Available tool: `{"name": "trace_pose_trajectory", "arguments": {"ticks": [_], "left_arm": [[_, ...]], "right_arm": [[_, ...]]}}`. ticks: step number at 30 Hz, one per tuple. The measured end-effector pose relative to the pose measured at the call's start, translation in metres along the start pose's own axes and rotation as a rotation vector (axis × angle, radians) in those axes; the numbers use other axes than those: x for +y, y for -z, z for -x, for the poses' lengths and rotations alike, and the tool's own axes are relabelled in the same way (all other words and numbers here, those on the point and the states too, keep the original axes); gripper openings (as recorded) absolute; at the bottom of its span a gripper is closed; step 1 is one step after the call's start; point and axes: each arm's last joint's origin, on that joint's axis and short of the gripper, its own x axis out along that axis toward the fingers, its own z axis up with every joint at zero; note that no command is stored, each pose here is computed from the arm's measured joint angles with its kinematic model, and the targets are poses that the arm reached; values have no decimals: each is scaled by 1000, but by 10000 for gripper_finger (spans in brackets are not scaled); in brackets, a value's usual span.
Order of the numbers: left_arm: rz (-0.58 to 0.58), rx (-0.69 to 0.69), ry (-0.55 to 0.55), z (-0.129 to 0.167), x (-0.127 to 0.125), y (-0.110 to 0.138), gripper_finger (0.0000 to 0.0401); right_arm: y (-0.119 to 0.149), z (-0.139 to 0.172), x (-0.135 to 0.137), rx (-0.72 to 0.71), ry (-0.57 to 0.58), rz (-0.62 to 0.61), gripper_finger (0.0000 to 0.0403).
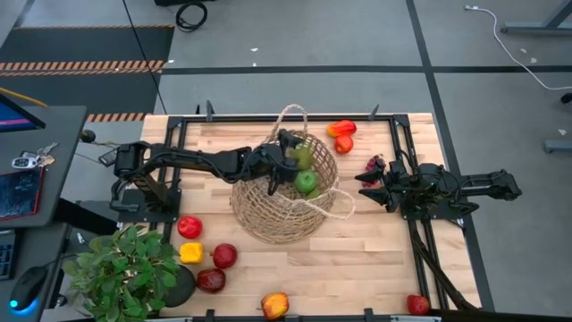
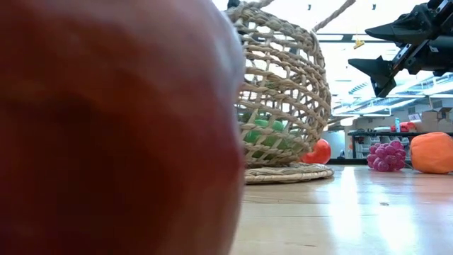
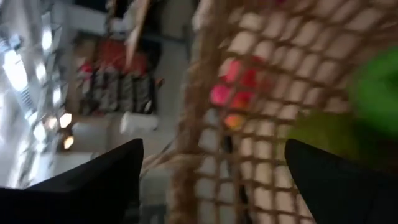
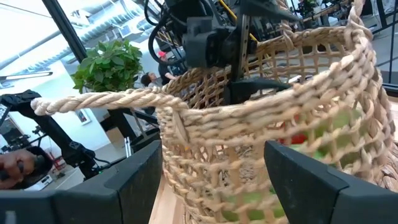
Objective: Build produce basket
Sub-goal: Put the green pear into the basket, then put the pomegranate into the basket
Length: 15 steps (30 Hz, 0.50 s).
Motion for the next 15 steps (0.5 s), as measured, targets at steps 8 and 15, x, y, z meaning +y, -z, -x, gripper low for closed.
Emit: {"name": "trace_pose_trajectory", "arguments": {"ticks": [8, 15], "left_arm": [[182, -40, -162, 21, 32, -3, 396], [321, -113, -245, 48, 70, 9, 396]], "right_arm": [[0, 0, 0, 0, 0, 0, 284], [0, 0, 0, 0, 0, 0, 284]]}}
